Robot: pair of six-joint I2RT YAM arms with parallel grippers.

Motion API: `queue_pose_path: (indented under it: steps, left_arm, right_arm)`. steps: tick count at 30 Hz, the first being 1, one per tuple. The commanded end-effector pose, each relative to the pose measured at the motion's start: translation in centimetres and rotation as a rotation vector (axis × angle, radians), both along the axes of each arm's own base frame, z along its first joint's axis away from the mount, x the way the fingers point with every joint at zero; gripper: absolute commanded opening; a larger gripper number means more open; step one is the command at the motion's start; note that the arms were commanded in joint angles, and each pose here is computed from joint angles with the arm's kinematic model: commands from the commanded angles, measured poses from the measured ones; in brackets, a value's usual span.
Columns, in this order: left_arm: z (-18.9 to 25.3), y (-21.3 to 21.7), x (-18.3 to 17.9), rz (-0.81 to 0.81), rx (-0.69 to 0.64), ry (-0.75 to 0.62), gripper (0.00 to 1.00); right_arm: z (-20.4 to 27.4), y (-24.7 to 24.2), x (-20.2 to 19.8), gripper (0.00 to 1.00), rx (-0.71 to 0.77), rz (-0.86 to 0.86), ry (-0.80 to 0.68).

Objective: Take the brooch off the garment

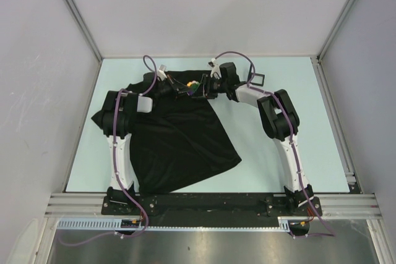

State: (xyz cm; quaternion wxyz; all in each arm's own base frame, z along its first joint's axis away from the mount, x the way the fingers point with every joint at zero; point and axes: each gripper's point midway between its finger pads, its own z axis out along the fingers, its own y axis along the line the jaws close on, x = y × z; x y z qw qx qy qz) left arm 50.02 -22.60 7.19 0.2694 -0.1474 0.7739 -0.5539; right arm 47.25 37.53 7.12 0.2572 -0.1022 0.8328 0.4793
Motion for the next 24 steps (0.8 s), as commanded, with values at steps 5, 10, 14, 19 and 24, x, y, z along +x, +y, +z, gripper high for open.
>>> queue_pose_path:
  steps: [5, 10, 14, 19, 24]
  left_arm:
    - [4.5, -0.7, 0.5, -0.041, -0.035, -0.123, 0.0]
    - [4.5, -0.9, 0.4, -0.048, -0.053, -0.118, 0.0]
    - [4.5, -0.8, 0.6, -0.031, -0.076, -0.094, 0.0]
    - [2.5, -0.3, 0.6, 0.031, -0.07, 0.046, 0.0]
    - [2.1, -0.4, 0.4, 0.032, -0.083, 0.073, 0.0]
  right_arm:
    - [4.1, -2.4, 0.4, 0.61, 0.06, -0.019, -0.082]
    - [4.6, -3.4, 0.9, 0.66, 0.102, -0.035, -0.086]
    - [4.7, -2.5, 0.3, 0.62, 0.128, -0.009, -0.075]
    - [4.2, -1.8, 0.5, 0.59, 0.103, -0.016, -0.074]
    - [3.8, -1.3, 0.6, 0.5, 0.11, -0.017, -0.059]
